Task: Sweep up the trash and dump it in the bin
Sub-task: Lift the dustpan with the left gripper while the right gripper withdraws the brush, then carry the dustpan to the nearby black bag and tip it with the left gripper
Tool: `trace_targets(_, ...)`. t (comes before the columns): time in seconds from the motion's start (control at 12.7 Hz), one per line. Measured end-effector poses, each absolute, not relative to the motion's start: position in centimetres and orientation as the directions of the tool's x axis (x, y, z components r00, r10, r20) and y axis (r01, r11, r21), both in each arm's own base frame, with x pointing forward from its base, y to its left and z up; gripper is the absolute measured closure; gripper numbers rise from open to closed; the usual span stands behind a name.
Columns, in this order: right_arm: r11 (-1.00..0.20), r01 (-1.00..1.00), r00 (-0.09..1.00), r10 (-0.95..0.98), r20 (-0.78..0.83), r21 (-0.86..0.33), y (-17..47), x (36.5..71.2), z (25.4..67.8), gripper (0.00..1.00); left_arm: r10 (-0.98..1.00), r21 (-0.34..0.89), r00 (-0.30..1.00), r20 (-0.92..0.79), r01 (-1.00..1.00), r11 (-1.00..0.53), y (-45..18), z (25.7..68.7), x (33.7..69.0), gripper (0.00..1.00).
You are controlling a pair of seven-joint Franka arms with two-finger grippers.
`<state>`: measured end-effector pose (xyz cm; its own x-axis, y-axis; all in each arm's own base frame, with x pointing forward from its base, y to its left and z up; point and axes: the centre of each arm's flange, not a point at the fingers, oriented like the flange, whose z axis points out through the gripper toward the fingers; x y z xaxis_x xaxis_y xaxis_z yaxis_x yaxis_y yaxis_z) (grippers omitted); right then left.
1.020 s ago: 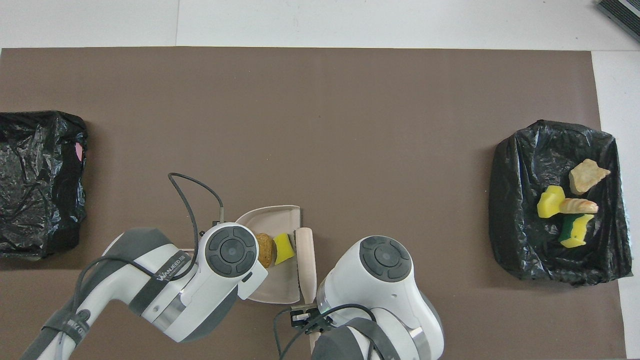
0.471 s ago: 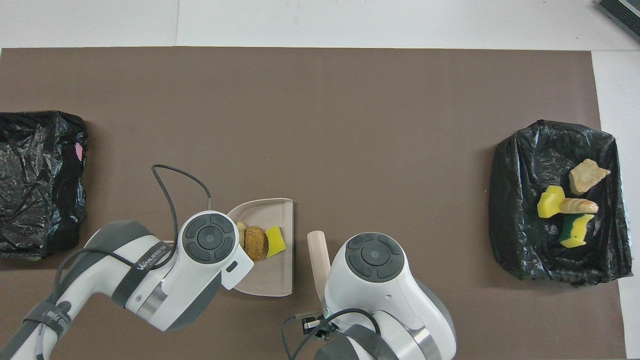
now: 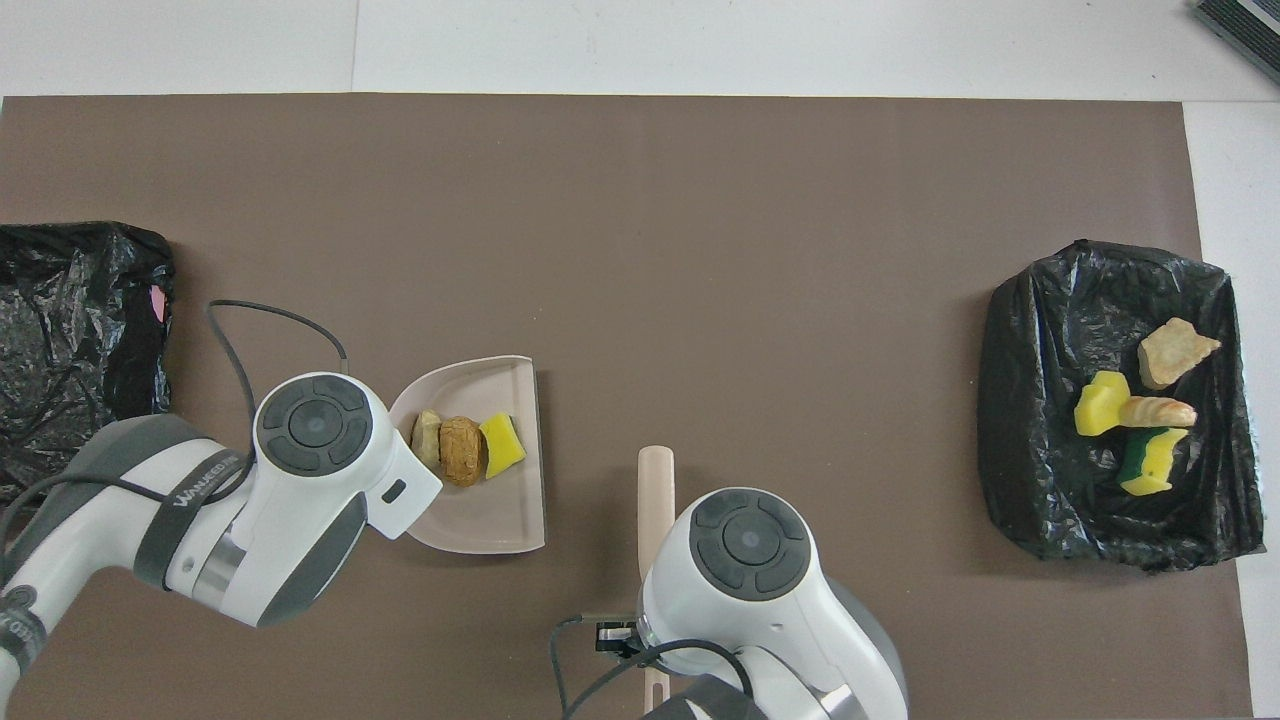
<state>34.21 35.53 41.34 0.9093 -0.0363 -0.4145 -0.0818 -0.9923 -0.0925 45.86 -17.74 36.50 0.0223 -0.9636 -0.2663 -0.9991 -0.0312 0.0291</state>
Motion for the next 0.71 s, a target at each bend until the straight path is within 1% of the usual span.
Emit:
trace_targets(0.16,-0.994,-0.073,0.906,-0.034,-0.422,-0.075,35.6,33.1,39.7,0.74,-0.965,0.007,0.053,-0.259,-0.998,-0.057,-15.8,39.0,47.2,0.68)
trace_targets(0.31,-0.995,-0.070,0.906,-0.036,-0.422,-0.066,35.5,32.3,38.4,0.74,-0.969,-0.015,0.046,-0.242,-0.999,-0.044,-12.8,41.7,48.3,0.68)
trace_targets(0.55,-0.992,-0.112,0.916,-0.078,-0.395,-0.062,35.8,31.5,36.7,0.74,-0.974,-0.063,0.081,-0.211,-0.996,-0.070,-7.4,45.5,49.9,0.68)
trace_targets(0.71,-0.991,-0.120,0.919,-0.088,-0.384,-0.061,35.5,31.1,35.7,0.74,-0.975,-0.072,0.098,-0.202,-0.994,-0.085,-2.8,48.0,51.3,0.68)
